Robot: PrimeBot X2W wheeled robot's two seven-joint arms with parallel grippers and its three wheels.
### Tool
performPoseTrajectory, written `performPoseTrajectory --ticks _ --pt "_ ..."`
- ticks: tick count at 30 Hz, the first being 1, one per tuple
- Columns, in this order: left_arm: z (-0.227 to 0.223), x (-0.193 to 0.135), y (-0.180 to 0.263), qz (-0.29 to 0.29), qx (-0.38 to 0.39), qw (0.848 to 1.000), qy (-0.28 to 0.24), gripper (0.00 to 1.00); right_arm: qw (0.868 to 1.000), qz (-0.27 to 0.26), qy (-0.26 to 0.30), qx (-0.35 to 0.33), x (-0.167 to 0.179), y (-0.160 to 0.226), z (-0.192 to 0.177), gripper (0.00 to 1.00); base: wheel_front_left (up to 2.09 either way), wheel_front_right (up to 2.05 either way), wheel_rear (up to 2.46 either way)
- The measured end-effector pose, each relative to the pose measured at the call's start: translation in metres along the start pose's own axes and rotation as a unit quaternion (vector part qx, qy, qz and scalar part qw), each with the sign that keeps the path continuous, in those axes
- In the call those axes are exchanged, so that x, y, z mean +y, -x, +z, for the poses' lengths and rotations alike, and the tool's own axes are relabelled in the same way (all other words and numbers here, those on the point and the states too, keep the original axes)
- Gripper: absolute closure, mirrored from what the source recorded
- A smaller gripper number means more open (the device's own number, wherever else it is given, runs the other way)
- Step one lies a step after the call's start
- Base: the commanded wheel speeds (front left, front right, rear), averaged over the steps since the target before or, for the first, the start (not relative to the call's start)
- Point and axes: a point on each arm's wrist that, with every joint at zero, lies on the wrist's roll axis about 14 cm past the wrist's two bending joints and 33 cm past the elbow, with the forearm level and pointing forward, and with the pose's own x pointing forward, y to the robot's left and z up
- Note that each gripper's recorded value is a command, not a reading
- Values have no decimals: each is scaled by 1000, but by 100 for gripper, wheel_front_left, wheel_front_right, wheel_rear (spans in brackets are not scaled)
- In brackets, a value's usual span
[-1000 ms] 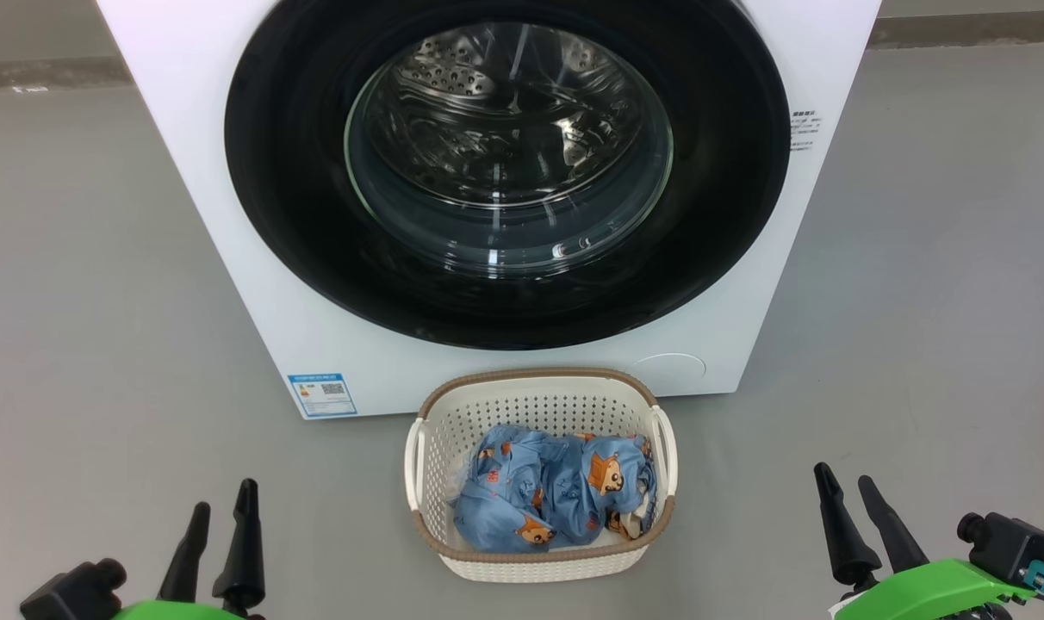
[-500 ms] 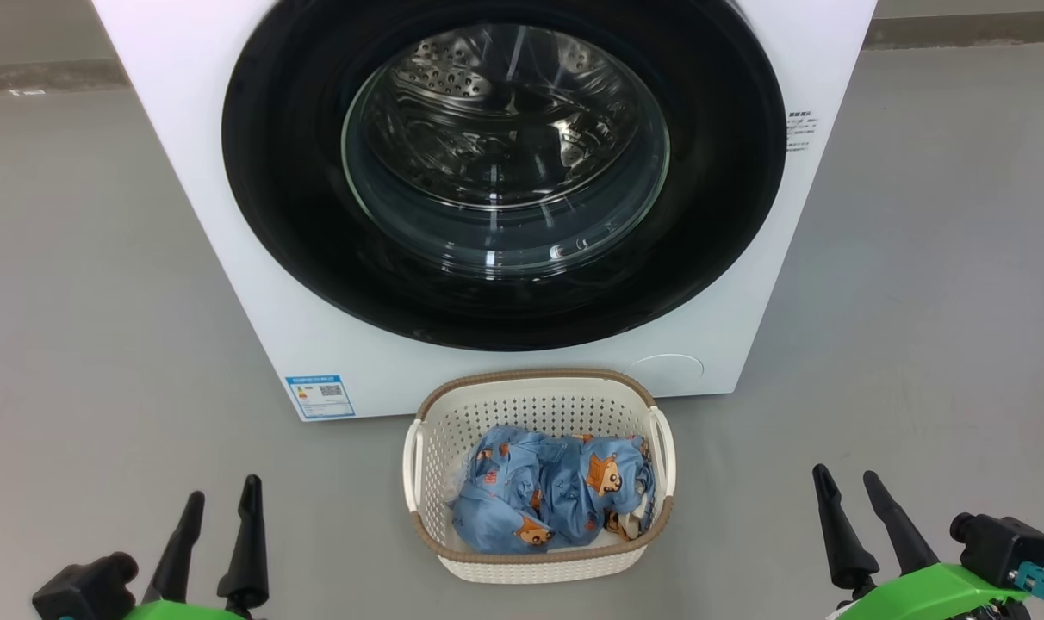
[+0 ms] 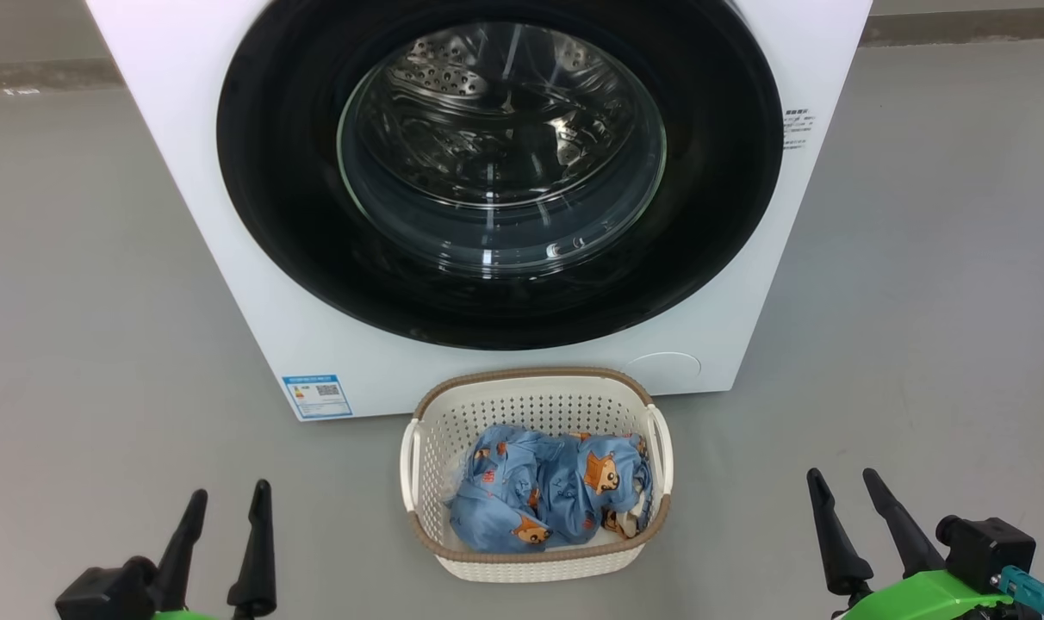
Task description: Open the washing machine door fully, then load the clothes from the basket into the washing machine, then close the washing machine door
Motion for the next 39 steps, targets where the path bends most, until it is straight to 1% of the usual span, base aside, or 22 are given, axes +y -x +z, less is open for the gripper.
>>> performPoseTrajectory --ticks 9,18,22,27,33,39 --pt "-3 0 0 -10 3 999 -35 0 999 2 36 -10 -2 1 4 0 0 0 0" --pt "-8 5 1 -4 12 999 -38 0 999 -13 37 -13 -12 3 6 0 0 0 0" --pt "-11 9 2 1 17 999 -38 0 999 -20 36 -5 -16 8 1 0 0 0 0" --pt "-16 11 2 0 29 998 -65 0 999 -23 35 -6 -18 8 2 0 5 5 -11" --pt "-17 11 3 -1 31 997 -71 0 999 -24 34 -6 -18 7 2 0 44 44 -88" --pt "-16 13 3 2 29 997 -72 0 999 -21 33 -8 -16 6 3 0 91 91 -182"
